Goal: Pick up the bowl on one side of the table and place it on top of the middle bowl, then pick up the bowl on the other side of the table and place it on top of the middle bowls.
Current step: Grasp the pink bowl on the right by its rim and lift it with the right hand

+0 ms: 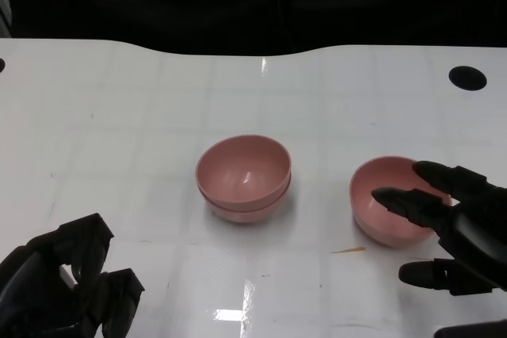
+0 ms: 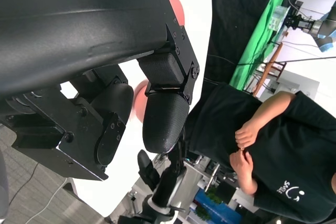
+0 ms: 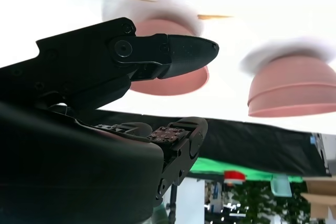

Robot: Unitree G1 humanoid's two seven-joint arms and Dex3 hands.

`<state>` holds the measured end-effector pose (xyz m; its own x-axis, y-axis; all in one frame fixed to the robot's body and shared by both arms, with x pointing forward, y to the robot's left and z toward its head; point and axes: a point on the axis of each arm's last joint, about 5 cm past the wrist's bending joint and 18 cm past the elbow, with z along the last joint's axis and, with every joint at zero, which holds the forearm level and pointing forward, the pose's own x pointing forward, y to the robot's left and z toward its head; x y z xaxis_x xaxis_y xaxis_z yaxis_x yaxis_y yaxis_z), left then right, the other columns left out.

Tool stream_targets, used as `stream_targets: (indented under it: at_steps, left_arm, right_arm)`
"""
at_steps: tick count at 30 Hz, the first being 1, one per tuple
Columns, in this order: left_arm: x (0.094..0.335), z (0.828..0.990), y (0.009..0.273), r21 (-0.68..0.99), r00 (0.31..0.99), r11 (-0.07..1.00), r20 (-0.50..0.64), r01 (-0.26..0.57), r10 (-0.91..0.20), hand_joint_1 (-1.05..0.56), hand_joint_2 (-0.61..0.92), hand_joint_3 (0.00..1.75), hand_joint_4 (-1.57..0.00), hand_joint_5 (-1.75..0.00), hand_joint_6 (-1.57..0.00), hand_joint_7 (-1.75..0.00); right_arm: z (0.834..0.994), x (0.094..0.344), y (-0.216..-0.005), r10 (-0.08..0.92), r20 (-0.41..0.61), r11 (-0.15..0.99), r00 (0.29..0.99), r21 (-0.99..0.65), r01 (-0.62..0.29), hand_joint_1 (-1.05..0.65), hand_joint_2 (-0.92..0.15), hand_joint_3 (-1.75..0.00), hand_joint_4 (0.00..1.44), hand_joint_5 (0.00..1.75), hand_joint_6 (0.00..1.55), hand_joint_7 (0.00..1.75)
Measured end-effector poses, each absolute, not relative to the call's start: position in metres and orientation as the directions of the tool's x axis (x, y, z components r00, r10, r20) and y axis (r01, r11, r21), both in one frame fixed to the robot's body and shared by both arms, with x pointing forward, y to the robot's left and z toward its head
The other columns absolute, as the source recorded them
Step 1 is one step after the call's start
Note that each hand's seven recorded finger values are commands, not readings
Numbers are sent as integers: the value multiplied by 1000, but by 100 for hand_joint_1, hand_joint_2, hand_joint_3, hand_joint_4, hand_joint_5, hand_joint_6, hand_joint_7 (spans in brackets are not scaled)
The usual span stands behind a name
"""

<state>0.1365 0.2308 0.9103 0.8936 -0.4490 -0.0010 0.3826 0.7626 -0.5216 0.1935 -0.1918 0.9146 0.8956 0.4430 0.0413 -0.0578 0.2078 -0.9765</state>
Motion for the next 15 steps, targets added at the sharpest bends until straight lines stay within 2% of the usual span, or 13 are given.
stream_targets:
  at_steps: [8,15]
  left_arm:
    - [137,910,229,-529,896,762,-7,374,-445,11,67,166,-113,-175,-95,-175]
    - [136,911,229,-532,899,765,-16,363,-437,10,66,165,-112,-175,-94,-175]
  right_arm:
    - [904,209,-184,424,-74,152,903,-977,-151,-86,-92,-27,21,2,37,1]
    - [889,225,-178,425,-112,143,898,-971,-189,-81,-92,-23,27,4,40,2]
